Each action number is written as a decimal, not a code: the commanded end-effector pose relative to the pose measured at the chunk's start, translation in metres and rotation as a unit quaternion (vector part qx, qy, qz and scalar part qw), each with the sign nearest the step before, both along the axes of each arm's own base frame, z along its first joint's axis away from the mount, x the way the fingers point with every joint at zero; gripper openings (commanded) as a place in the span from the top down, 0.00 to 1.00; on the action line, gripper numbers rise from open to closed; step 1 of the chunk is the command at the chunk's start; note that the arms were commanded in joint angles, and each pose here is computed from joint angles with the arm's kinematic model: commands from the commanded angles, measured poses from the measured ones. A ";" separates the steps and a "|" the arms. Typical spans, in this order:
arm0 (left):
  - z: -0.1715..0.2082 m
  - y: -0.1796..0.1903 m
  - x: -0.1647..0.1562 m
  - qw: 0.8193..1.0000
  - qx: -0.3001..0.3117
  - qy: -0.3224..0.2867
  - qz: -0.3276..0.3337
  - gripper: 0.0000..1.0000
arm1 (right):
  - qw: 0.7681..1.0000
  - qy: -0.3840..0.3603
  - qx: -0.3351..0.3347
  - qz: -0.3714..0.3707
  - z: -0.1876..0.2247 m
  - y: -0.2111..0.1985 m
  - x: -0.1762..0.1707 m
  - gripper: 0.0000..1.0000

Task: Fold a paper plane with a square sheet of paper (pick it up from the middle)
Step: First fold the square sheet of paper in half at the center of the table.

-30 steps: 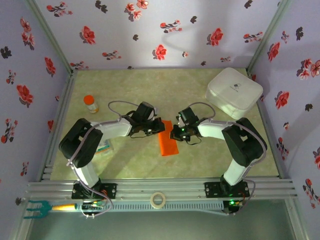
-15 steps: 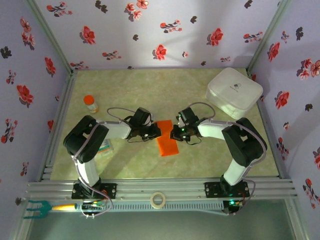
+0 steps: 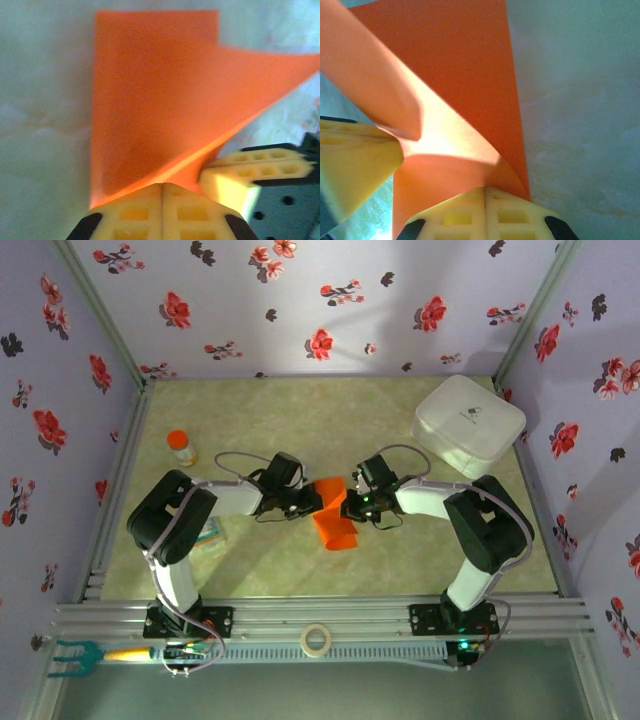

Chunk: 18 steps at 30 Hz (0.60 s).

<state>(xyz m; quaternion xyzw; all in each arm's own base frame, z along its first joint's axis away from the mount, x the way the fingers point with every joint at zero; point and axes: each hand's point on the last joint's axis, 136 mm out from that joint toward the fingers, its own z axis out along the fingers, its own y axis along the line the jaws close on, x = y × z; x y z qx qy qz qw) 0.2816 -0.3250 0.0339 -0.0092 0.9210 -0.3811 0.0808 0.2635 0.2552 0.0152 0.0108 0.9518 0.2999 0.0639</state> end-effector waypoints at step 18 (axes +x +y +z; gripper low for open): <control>-0.038 0.022 0.017 0.999 0.031 0.040 0.020 1.00 | 0.994 0.065 -0.082 -0.028 -0.042 -0.038 -0.029 1.00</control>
